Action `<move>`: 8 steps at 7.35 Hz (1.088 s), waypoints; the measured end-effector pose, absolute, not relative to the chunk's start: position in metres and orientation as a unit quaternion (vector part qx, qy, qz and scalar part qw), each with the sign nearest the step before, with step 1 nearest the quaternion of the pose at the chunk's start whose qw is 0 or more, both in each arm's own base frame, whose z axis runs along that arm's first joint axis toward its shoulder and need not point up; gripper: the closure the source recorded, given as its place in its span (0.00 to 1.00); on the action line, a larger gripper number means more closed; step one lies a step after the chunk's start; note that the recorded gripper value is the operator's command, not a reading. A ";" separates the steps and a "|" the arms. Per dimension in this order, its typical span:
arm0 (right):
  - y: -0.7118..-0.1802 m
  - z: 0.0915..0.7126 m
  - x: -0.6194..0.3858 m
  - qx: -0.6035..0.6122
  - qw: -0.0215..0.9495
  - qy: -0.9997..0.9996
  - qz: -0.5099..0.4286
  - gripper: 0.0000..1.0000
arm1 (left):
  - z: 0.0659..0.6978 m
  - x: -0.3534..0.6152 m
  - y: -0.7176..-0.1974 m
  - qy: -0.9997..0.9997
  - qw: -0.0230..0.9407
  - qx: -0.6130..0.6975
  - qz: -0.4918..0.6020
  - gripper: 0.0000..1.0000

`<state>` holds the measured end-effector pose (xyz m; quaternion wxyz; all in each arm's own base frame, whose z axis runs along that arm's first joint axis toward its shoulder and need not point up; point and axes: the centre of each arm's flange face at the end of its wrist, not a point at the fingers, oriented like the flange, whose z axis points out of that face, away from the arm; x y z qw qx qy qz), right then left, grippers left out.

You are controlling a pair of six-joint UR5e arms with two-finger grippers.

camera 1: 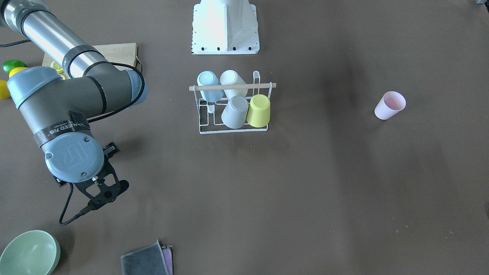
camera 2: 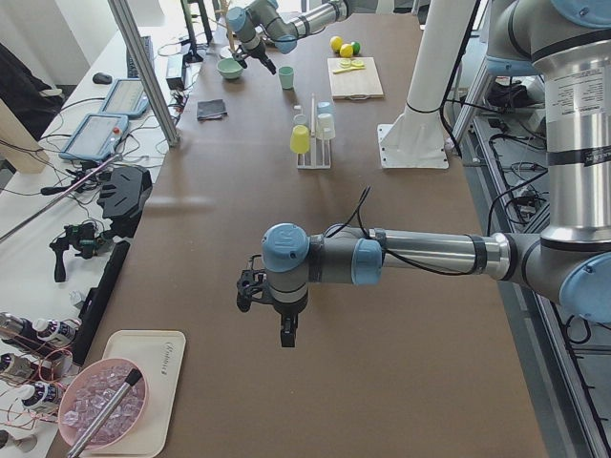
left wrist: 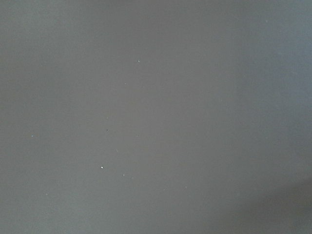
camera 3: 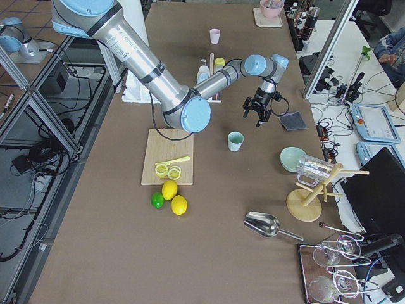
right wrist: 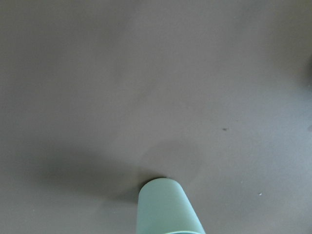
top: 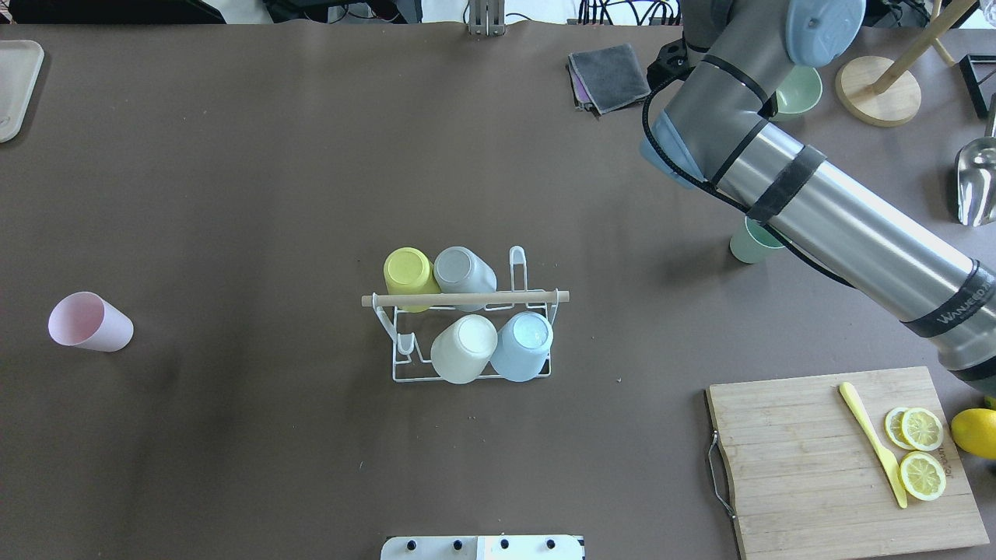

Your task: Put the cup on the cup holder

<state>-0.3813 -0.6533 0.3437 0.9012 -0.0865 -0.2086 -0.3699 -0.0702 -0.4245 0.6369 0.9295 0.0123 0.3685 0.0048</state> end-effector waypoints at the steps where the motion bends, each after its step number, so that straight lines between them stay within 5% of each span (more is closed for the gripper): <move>1: -0.645 0.351 -0.391 -0.111 0.893 -0.195 -0.389 0.00 | 0.637 -0.070 -0.425 0.368 0.930 0.012 0.005 0.01; 8: -0.653 0.390 -0.449 -0.122 0.827 -0.132 -0.533 0.00 | 0.622 -0.068 -0.443 0.366 0.930 0.030 0.018 0.01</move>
